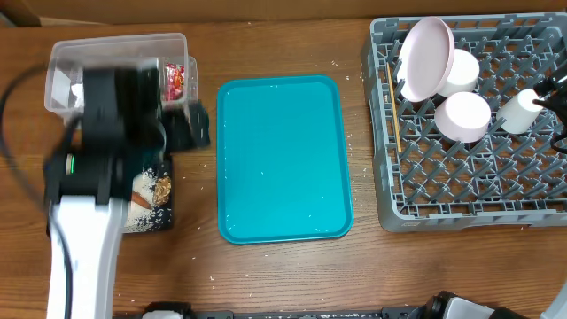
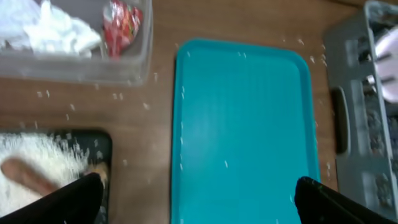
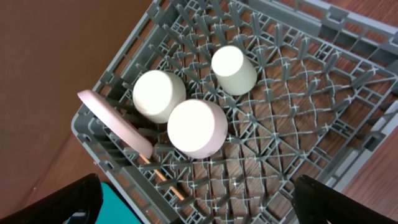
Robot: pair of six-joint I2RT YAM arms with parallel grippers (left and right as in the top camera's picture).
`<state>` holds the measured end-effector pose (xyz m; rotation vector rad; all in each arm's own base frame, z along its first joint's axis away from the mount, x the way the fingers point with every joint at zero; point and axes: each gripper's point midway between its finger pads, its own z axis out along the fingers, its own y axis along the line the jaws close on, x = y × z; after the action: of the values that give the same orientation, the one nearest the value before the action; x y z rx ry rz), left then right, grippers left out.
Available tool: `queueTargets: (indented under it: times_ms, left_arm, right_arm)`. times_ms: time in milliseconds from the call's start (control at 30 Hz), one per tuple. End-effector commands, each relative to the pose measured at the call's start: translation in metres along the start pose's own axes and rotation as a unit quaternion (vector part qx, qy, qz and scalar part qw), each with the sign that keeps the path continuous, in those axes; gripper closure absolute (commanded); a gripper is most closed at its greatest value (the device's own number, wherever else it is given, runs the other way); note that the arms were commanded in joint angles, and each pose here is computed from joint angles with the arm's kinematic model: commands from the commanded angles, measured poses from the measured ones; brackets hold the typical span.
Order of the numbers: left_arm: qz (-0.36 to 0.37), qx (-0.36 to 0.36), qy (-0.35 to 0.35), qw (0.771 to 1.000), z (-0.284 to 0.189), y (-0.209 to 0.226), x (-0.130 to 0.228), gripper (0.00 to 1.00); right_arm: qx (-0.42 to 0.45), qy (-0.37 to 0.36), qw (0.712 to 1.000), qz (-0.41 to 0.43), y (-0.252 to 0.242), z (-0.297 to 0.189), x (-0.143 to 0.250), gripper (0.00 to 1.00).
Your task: Sort waste into correct bins and load items into the dishwasher
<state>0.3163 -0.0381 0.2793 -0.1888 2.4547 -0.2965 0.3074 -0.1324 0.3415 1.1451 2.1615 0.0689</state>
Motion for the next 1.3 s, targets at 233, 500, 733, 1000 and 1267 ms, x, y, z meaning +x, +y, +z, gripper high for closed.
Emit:
queueTargets:
  times_ms: [233,500,733,1000,1267]
  left_arm:
    - [-0.043,0.040,-0.049,0.997,-0.055,0.010,0.107,0.00]
    - [-0.042,0.042,-0.053,0.997,-0.060,0.010,0.109,0.00]
    - [-0.049,0.028,-0.015,0.998,-0.058,0.016,0.128,0.00]
    - [0.005,0.034,-0.020,0.999,-0.045,0.017,0.137,0.00]
    - [0.091,0.077,-0.134,0.984,-0.008,0.014,0.137,0.00]
  right_arm:
    - [0.000,-0.004,1.000,0.003,0.000,-0.001,-0.002,0.00]
    - [0.000,-0.004,1.000,0.003,-0.001,-0.001,-0.001,0.00]
    - [0.000,-0.004,1.000,0.003,-0.001,-0.001,-0.001,0.00]
    - [0.000,-0.004,1.000,0.003,0.000,-0.001,-0.002,0.00]
    - [0.000,-0.004,1.000,0.003,0.000,-0.001,-0.002,0.00]
